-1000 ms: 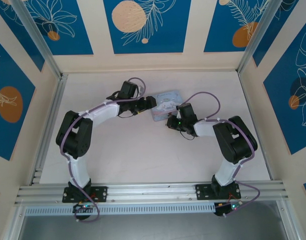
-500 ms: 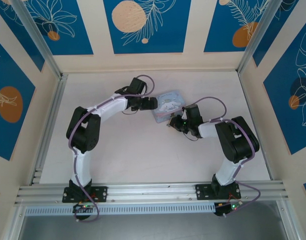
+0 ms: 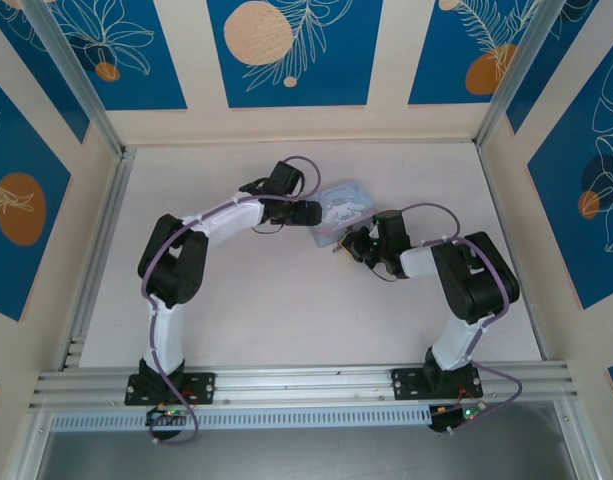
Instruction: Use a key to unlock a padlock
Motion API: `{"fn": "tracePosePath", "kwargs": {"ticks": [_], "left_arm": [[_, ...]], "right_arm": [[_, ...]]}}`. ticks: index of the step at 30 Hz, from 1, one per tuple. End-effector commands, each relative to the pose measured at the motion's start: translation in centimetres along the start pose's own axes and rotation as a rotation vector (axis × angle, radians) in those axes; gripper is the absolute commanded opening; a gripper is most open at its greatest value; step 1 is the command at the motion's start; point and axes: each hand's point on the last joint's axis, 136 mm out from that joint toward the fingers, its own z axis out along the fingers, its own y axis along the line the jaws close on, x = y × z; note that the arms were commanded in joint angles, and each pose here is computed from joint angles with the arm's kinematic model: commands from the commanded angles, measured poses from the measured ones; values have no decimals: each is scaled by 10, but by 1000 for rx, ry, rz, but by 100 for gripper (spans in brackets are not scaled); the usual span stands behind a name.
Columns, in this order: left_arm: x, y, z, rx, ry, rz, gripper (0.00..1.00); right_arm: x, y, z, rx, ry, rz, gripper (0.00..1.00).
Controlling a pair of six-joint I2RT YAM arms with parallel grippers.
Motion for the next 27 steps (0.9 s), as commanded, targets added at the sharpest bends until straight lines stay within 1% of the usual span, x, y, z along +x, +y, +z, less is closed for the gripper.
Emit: {"fn": "tracePosePath", "kwargs": {"ticks": [1,8,12,15,20,27], "left_arm": [[50,21,18,-77,153,22,78],[65,29,28,-100,212,19,71],[69,29,30,-99,226,17,70],[68,28,31,-95,228,12,70],[63,25,30,-87,217,8,70],[44,21,15,-83,170,18,77]], "right_arm": [[-12,6,3,-46,-28,85,0],[-45,11,-2,-48,-64,89,0],[-69,12,-12,-6,-64,25,0],[-79,13,-17,-10,-47,-3,0],[-76,10,-27,-24,-49,3,0],[-48,-8,-49,2,-44,21,0]]}}
